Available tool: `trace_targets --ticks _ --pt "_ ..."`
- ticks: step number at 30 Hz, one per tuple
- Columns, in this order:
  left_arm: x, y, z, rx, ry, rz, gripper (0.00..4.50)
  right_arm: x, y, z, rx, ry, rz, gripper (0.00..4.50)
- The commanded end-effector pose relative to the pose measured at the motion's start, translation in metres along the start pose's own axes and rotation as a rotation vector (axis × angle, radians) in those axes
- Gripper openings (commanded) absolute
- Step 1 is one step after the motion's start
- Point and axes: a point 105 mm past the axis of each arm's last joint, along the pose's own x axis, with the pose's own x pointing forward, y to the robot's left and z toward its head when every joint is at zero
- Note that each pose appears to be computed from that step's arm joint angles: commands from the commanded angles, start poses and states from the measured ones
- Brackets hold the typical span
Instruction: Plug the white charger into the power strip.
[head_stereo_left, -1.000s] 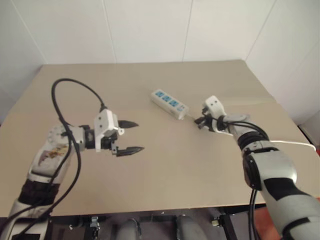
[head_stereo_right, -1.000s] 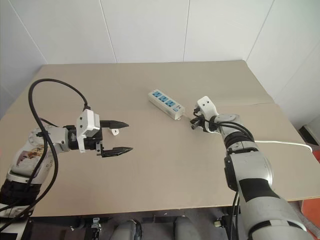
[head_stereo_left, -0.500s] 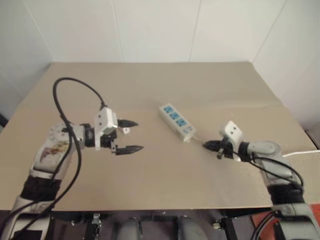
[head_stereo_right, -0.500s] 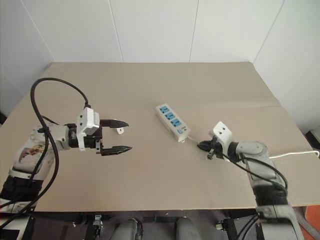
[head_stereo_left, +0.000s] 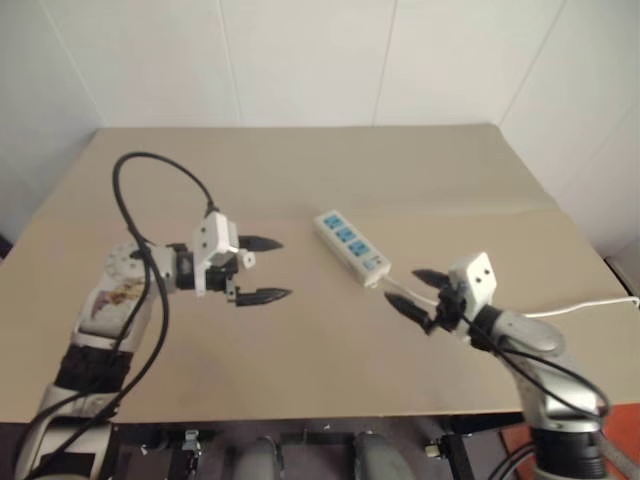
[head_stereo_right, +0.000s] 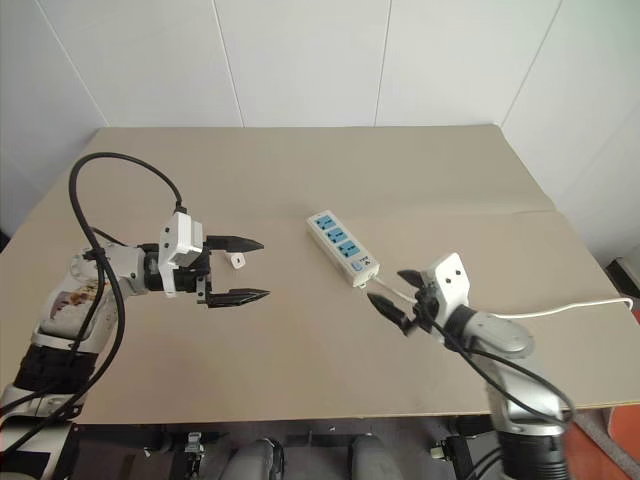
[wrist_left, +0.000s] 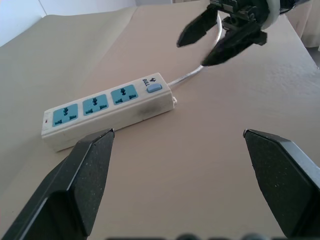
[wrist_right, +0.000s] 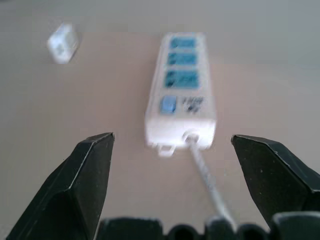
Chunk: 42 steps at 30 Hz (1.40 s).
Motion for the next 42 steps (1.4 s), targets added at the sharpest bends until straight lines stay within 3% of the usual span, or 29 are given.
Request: trace_targets --ticks 1,11,19,28,42 --pt "0.002 0.001 0.010 0.042 -0.021 -0.003 4.50 0.015 -0.001 0.013 -0.066 -0.093 -0.116 4.47" --pt "0.005 -0.004 0.004 0.059 0.009 -0.001 4.50 0.044 0.000 -0.006 -0.056 -0.106 -0.113 4.47" --pt "-0.001 -0.009 0.000 0.044 0.019 -0.008 4.50 0.049 -0.003 -0.022 -0.041 -0.066 -0.059 4.47" --pt "-0.003 -0.010 0.003 0.041 0.007 0.004 4.50 0.054 0.008 -0.022 0.064 -0.079 0.049 4.47" --pt "-0.002 -0.008 0.001 0.049 0.015 0.016 4.50 0.059 0.011 -0.046 0.011 -0.026 0.009 4.47"
